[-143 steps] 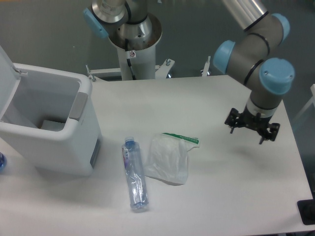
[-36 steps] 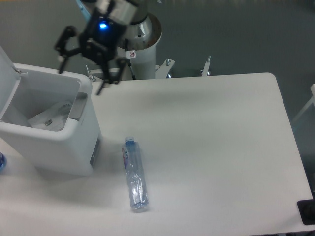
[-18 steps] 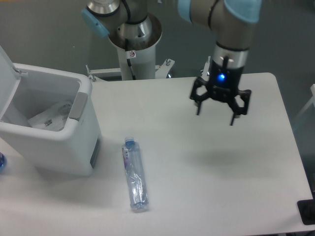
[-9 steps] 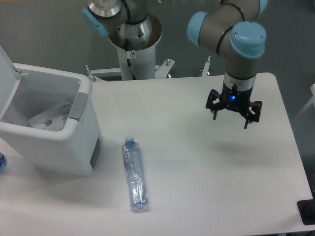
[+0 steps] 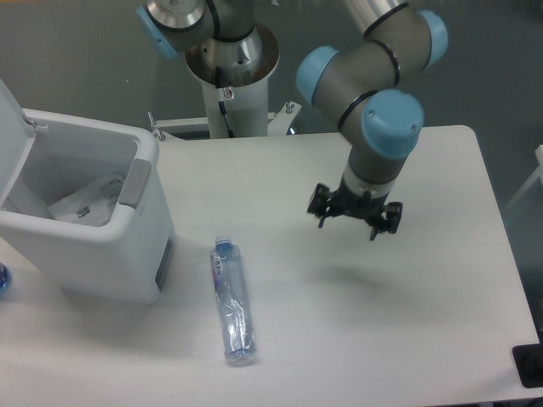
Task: Place the trash in the trash can
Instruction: 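Move the open gripper away from the bin and above the table, then lower the gripper over the clear plastic water bottle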
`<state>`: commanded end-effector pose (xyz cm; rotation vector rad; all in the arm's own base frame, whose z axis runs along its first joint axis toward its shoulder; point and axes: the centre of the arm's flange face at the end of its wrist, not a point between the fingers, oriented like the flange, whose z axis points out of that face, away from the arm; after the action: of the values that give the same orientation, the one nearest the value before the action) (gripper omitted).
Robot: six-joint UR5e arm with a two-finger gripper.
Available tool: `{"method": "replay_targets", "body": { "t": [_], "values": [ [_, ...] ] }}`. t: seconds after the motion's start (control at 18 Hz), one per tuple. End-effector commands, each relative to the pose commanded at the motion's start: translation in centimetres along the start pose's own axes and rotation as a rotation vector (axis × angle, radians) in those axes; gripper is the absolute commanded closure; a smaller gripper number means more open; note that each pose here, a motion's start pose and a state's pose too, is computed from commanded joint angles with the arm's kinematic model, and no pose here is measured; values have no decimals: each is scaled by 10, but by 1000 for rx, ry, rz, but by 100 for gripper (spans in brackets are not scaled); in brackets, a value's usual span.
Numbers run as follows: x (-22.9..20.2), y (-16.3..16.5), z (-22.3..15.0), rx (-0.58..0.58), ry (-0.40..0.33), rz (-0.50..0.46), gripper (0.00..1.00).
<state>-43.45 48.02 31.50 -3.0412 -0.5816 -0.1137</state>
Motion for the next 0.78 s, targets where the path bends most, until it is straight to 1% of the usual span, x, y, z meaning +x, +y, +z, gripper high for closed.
{"method": "replay_targets", "body": {
  "t": [0.28, 0.39, 0.44, 0.56, 0.78],
  "values": [
    [41, -34, 32, -35, 14, -55, 0],
    [60, -55, 41, -36, 13, -58, 0],
    [62, -64, 45, -36, 12, -72, 0],
    [77, -82, 56, -44, 14, -70, 0],
    [106, -98, 86, -90, 26, -67, 0]
  ]
}}
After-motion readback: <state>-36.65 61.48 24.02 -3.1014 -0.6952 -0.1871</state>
